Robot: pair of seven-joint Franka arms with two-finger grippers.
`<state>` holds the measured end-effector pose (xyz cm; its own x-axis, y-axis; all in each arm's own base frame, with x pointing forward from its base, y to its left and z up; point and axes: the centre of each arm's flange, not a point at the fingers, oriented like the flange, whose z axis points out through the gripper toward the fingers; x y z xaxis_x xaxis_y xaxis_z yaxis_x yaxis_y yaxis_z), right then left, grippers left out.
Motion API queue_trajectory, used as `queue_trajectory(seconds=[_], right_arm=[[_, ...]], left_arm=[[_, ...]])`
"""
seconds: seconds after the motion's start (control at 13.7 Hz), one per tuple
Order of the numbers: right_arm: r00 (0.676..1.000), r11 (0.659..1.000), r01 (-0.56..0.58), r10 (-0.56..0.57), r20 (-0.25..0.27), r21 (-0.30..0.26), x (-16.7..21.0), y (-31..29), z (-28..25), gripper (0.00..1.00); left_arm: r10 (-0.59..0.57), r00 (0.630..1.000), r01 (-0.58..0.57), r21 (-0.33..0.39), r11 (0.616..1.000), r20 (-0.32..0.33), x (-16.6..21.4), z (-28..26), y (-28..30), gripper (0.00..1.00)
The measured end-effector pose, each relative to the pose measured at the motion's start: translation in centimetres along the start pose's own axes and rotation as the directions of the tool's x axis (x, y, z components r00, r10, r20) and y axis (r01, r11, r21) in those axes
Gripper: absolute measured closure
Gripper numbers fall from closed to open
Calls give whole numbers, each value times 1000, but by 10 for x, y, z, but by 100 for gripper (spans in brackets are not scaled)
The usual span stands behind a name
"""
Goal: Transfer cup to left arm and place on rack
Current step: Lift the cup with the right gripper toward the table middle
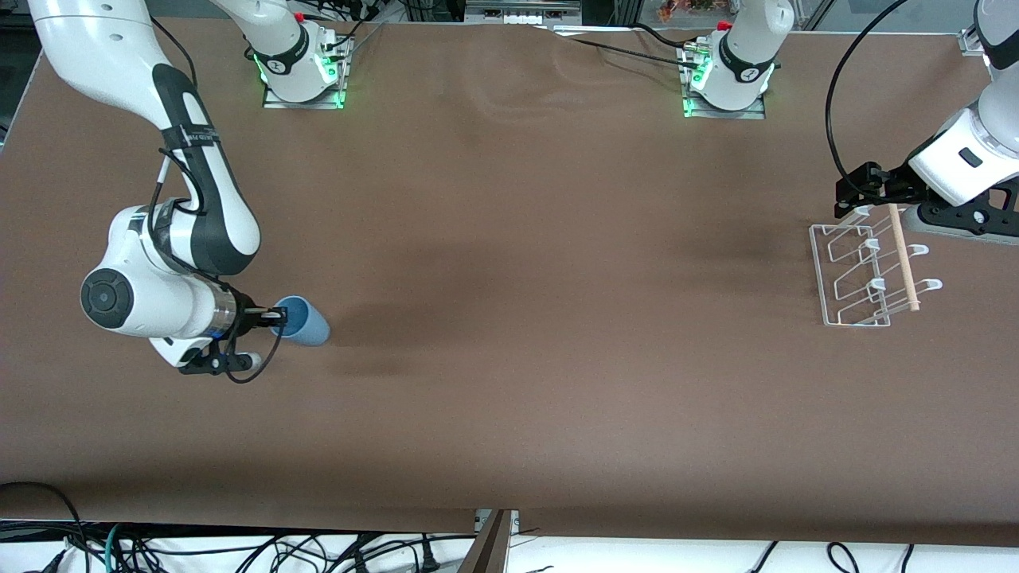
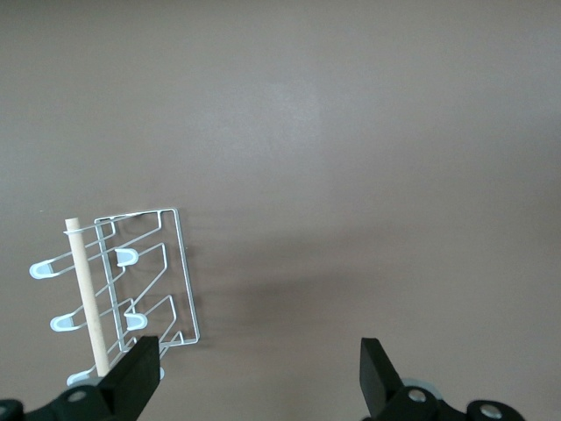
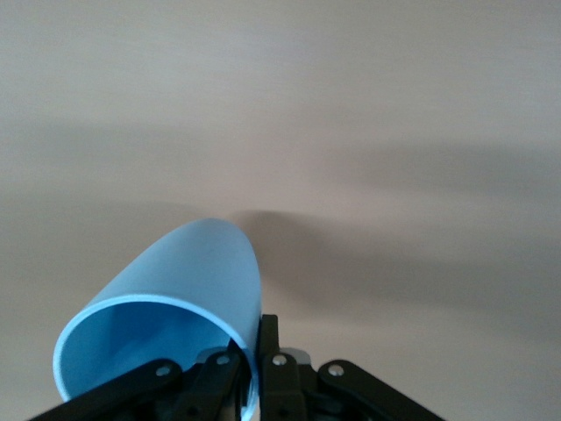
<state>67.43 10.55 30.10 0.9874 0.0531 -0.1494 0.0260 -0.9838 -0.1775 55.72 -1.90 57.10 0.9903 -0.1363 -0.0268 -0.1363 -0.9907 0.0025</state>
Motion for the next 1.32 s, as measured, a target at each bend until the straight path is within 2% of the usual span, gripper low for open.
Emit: queue_trajectory(seconds=[0.22,0.37,0.58,0.73,0.88,0.95,1.1,1.17,1.32], right_arm=[[999,989,-39,40,2,141,-4,-83,-15,95],[995,960,-104,97,39,261,-15,-143,-16,95],[980,886,-196,160,119,420,-31,-213,-25,95],[970,826,-236,167,177,512,-41,-246,-28,95],[959,760,-275,170,228,589,-48,-273,-25,95],[956,737,-284,172,237,613,-51,-285,-22,95],[960,716,-273,160,230,642,-57,-311,-21,95],[961,705,-267,146,234,657,-60,-326,-22,95],[956,660,-283,131,263,696,-65,-351,-19,95]], left_arm=[[2,1000,-2,0,1000,3,0,1,0,0],[5,1000,-4,-3,1000,24,3,10,1,0],[56,997,-55,-9,998,53,9,24,6,0],[161,985,-160,-19,987,67,12,32,7,0],[269,961,-264,-67,962,67,16,42,8,0],[322,945,-314,-106,943,57,18,47,9,0],[429,903,-419,-184,889,13,22,56,9,0],[485,874,-478,-219,851,-28,25,59,10,0],[592,793,-605,-285,743,-142,34,70,13,0]])
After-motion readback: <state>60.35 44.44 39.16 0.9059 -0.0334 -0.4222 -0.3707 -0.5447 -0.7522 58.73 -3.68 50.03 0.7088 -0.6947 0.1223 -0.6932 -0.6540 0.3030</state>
